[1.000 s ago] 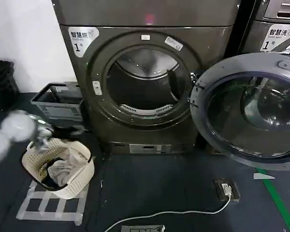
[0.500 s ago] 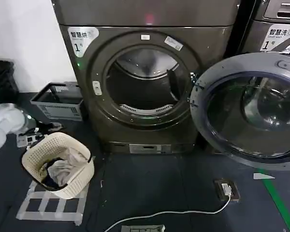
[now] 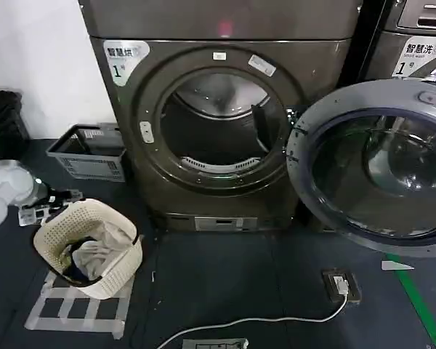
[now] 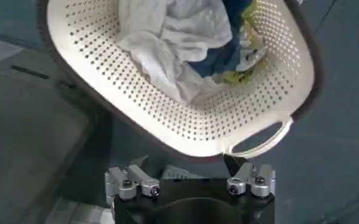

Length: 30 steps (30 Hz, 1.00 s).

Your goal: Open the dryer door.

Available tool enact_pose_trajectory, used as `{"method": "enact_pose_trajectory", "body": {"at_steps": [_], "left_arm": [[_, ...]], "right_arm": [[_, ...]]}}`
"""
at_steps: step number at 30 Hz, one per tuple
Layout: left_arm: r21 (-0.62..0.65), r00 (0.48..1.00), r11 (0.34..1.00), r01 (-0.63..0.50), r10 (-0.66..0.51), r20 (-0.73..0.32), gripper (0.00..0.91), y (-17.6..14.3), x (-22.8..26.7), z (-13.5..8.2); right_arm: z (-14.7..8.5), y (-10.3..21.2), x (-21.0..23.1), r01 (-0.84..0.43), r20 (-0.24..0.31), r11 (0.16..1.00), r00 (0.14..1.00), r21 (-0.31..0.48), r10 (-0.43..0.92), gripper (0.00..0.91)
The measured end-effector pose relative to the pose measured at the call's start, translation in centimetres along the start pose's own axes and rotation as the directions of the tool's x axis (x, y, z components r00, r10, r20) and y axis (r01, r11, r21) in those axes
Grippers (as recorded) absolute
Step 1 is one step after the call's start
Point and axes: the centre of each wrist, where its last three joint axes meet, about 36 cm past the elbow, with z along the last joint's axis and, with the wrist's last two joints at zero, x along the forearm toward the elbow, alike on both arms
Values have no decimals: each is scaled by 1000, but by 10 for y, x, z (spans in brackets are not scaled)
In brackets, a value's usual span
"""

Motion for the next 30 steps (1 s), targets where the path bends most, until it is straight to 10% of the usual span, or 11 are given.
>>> {"method": "enact_pose_trajectory", "body": {"at_steps": [30], "left_arm": [[151, 998, 988, -31, 22, 64, 907, -40, -19, -16]], "right_arm": [[2, -1, 5, 20, 4, 1000, 1000, -4, -20, 907]]}}
